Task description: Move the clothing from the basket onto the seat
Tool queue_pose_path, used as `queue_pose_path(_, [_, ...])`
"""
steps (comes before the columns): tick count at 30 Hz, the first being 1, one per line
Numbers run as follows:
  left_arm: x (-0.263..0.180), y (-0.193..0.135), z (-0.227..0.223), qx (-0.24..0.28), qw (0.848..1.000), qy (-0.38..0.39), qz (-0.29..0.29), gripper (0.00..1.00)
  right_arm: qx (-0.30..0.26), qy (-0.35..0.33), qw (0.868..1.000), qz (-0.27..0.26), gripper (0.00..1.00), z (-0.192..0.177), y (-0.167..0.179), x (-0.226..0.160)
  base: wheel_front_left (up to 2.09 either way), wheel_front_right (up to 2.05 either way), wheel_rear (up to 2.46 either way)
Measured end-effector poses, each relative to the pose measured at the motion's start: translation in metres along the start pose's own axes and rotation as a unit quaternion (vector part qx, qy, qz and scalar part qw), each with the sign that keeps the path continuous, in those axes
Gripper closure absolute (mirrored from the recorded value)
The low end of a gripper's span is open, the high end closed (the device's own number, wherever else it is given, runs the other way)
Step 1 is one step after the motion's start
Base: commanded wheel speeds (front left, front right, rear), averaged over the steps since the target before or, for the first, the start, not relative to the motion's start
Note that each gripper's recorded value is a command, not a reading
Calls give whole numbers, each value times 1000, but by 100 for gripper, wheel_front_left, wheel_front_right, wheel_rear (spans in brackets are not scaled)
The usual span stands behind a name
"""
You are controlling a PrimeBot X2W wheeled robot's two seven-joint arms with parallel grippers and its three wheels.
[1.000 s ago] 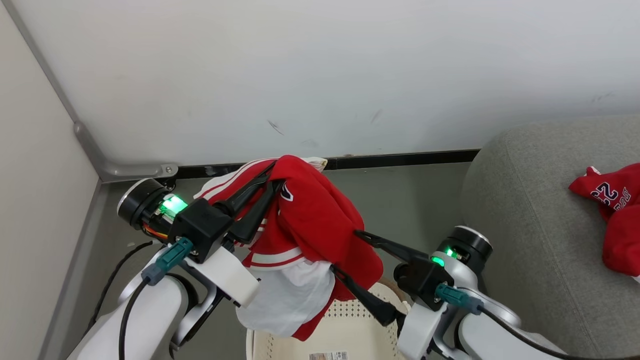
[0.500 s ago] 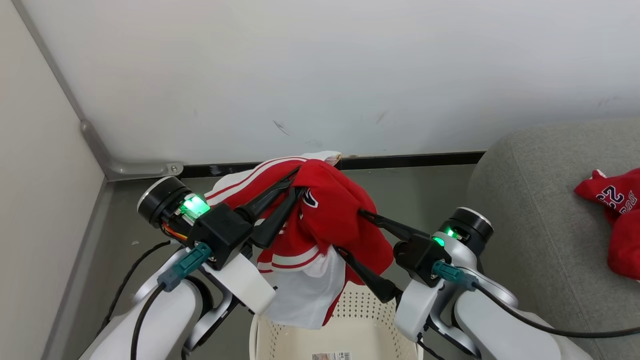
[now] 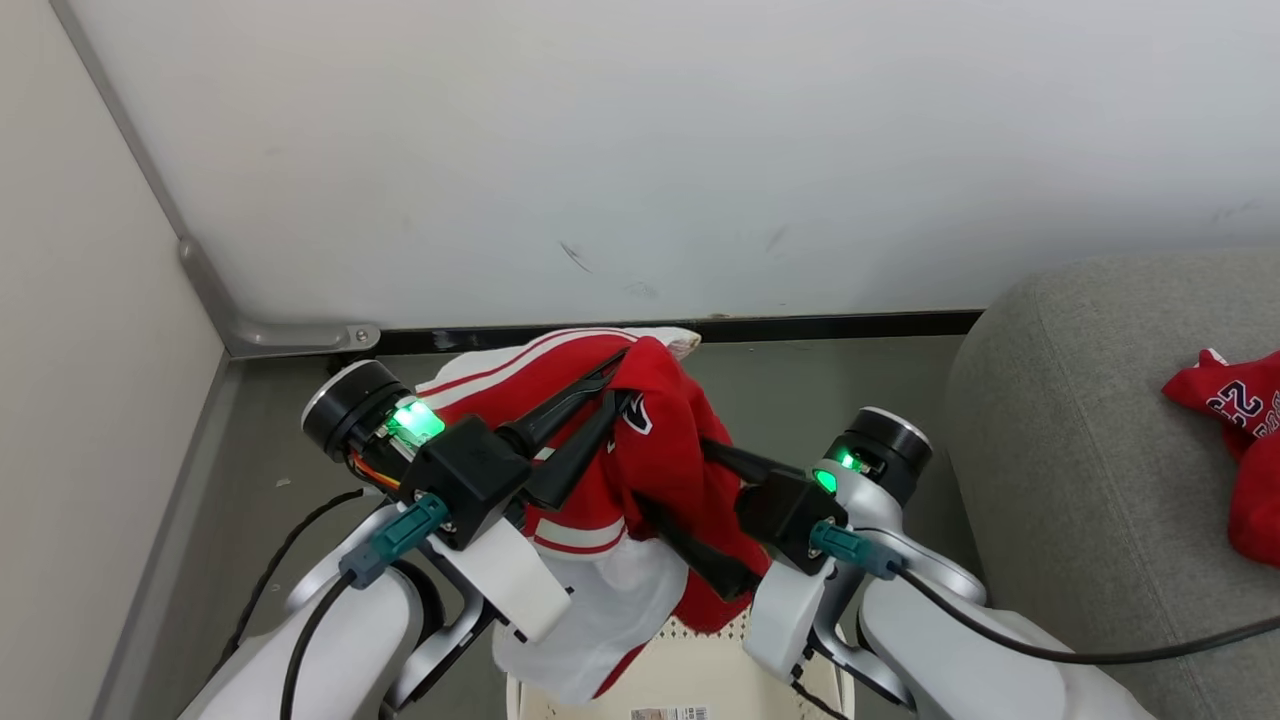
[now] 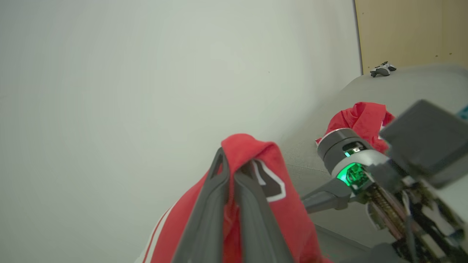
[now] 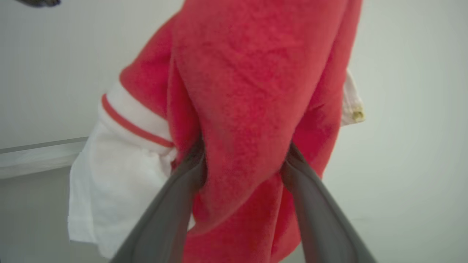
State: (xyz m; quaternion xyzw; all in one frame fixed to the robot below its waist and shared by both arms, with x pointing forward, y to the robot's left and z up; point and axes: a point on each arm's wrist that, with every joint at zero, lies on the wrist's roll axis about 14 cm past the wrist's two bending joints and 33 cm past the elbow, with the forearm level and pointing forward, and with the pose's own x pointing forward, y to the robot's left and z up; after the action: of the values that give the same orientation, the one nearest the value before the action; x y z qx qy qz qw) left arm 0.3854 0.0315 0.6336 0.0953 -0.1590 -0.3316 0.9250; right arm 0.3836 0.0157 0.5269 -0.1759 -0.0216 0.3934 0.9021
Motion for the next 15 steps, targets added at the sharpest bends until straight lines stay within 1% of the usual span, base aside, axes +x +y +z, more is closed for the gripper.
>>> queue_pose_path(1, [0, 0, 0, -2, 1000, 0, 0, 100, 1, 1, 1000, 3, 75, -1, 2, 0, 0, 0, 0])
queue_pose_path(2, [0, 0, 0, -6, 1000, -1, 1, 100, 1, 2, 1000, 5, 100, -2, 4, 1, 0, 0, 0])
queue_pose_path(9, [1, 3, -7, -25, 1000, 9, 7, 100, 24, 15, 1000, 5, 100, -13, 5, -2, 0, 0, 0])
queue_pose_path(15, [-1, 5, -21, -35, 999, 31, 10, 100, 67, 18, 997, -13, 100, -22, -1, -8, 0, 0, 0])
